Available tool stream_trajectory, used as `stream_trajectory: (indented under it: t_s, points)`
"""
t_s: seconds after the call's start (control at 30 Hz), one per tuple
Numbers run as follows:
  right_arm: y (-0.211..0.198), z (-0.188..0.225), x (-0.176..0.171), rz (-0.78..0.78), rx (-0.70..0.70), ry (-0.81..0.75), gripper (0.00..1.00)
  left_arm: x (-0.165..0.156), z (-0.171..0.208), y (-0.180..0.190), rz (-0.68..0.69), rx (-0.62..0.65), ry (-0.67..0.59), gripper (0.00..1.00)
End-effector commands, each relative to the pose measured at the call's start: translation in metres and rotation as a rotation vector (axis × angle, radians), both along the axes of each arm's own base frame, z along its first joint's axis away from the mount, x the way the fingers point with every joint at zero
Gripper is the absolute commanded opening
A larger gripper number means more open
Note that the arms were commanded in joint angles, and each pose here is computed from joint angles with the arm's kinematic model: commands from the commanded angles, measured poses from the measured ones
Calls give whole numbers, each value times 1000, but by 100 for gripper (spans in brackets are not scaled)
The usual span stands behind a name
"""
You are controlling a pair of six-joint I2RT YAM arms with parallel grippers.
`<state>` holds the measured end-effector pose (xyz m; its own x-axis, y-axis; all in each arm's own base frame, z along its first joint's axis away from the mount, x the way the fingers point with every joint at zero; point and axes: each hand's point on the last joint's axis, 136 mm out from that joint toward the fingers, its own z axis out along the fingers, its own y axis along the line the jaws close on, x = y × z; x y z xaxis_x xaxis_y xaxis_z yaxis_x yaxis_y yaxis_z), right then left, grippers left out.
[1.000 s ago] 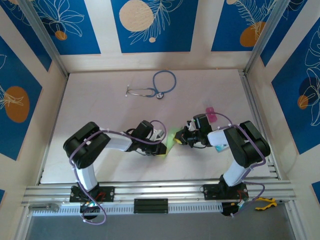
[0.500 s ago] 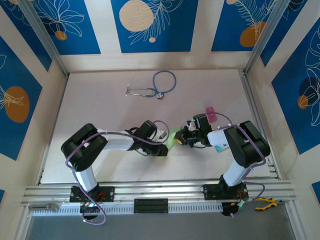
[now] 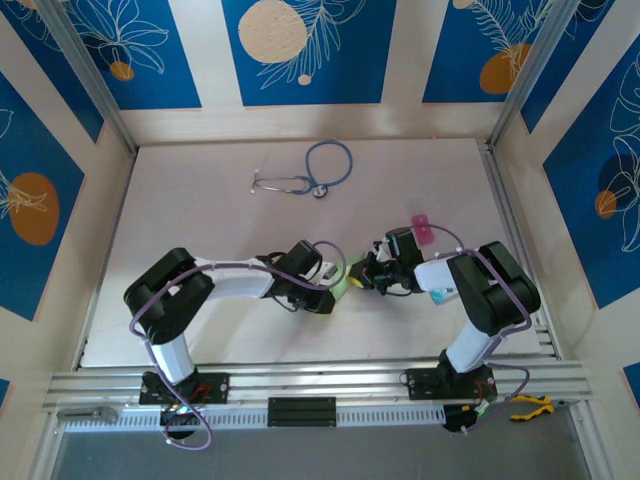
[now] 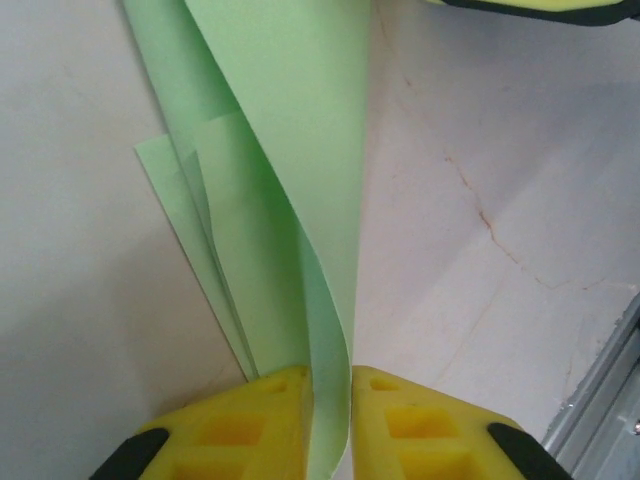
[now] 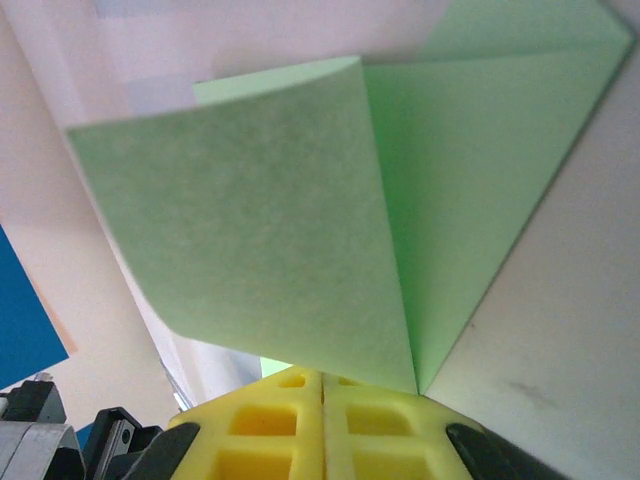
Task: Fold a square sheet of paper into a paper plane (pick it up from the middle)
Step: Fold the wing for the fifth time at the center of the table.
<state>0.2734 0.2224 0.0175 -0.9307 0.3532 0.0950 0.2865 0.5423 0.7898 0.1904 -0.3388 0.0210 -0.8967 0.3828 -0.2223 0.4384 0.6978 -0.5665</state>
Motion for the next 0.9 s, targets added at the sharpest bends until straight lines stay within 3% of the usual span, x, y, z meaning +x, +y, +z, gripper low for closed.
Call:
stream_trajectory:
  t_s: [0.0,0.67,0.87]
  points:
    - [-3,-18,-5,-5,-56,47,6,-9,-15,12,-17,85,22,17]
    - [-6,-19,-5,-8,-58,48,6,-8,2,0,62,-115,94,6]
    - [-6,-18,-3,-5,-57,45,6,-8,4,0,81,-158,111,9]
